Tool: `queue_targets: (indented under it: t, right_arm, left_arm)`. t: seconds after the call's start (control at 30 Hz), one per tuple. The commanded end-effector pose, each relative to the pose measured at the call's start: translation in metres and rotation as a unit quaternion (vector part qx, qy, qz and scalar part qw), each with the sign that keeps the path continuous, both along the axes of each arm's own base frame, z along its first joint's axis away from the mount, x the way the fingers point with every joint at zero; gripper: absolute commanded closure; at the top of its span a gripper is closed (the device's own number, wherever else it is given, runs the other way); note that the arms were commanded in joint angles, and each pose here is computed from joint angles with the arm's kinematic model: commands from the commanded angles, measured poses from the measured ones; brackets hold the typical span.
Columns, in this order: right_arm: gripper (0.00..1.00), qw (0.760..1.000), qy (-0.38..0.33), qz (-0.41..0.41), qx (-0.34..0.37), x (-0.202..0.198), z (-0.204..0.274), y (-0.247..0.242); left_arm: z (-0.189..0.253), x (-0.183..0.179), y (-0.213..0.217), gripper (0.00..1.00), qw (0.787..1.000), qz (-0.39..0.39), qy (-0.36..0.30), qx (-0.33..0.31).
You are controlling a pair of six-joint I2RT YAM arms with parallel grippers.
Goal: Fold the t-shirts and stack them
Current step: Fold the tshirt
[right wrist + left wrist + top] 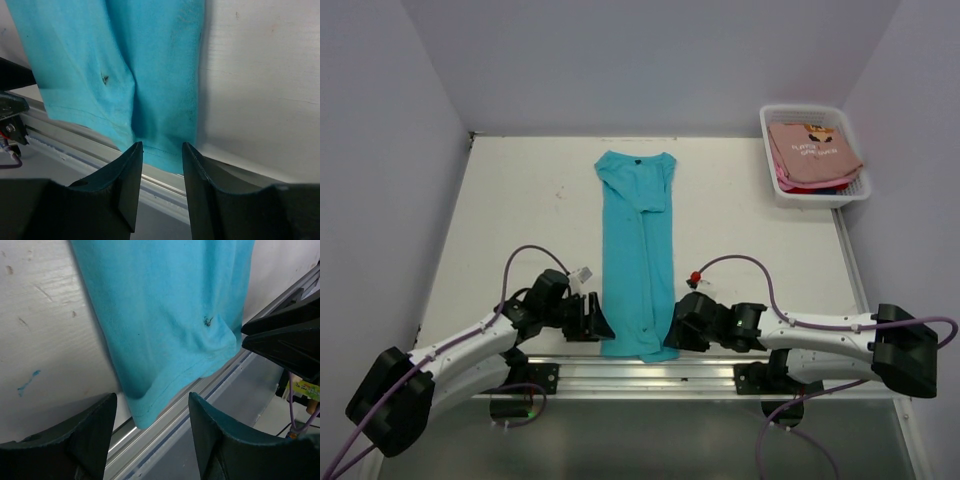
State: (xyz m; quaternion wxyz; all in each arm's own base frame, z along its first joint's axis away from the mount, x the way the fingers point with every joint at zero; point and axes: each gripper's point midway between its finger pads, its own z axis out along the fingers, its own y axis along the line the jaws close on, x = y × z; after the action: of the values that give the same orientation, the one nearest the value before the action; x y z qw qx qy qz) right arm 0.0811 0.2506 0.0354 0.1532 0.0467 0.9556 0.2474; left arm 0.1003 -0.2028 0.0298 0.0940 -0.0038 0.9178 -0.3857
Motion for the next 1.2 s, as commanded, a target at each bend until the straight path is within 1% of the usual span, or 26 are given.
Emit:
queue_targets:
  t: [0.0,0.43,0.57,0.63,0.83,0.97,1.03,1.07,1.1,1.13,1.17]
  right_arm:
    - [0.59,1.0,0.017,-0.009,0.011,-0.006,0.001,0.0]
    - [0.6,0.999,0.024,-0.019,-0.018,-0.009,0.002,-0.016]
    - [0.61,0.999,0.03,-0.022,-0.028,-0.01,-0.005,-0.019]
    - [0.61,0.999,0.034,-0.023,-0.031,-0.011,-0.01,-0.019]
    - [0.65,0.997,0.054,-0.028,-0.039,-0.018,-0.034,-0.023]
    - [0.68,0.997,0.057,-0.028,-0.035,-0.018,-0.038,-0.02]
    - [0.71,0.997,0.057,-0.028,-0.036,-0.017,-0.041,-0.019]
    - [0.74,0.998,0.056,-0.027,-0.032,-0.017,-0.041,-0.017]
    - [0.78,0.998,0.057,-0.026,-0.03,-0.017,-0.041,-0.016]
    - [0.86,0.998,0.06,-0.023,-0.029,-0.018,-0.041,-0.015]
    - [0.91,0.998,0.06,-0.021,-0.029,-0.018,-0.042,-0.014]
  left_arm:
    - [-0.011,-0.019,0.005,0.36,0.999,-0.009,0.034,0.017]
    - [-0.032,-0.047,0.019,0.36,0.992,-0.026,0.089,0.087]
    - [-0.037,-0.044,0.017,0.37,0.991,-0.03,0.085,0.097]
    - [-0.041,-0.046,0.017,0.38,0.99,-0.027,0.094,0.101]
    - [-0.045,-0.045,0.019,0.4,0.99,-0.021,0.089,0.111]
    - [-0.045,-0.045,0.022,0.44,0.99,-0.016,0.086,0.115]
    - [-0.046,-0.045,0.023,0.47,0.989,-0.012,0.086,0.116]
    - [-0.046,-0.043,0.022,0.5,0.99,-0.01,0.081,0.112]
    - [-0.045,-0.043,0.021,0.61,0.991,-0.007,0.081,0.109]
    - [-0.047,-0.043,0.021,0.69,0.991,-0.005,0.081,0.108]
    - [-0.045,-0.04,0.018,0.78,0.992,-0.002,0.073,0.099]
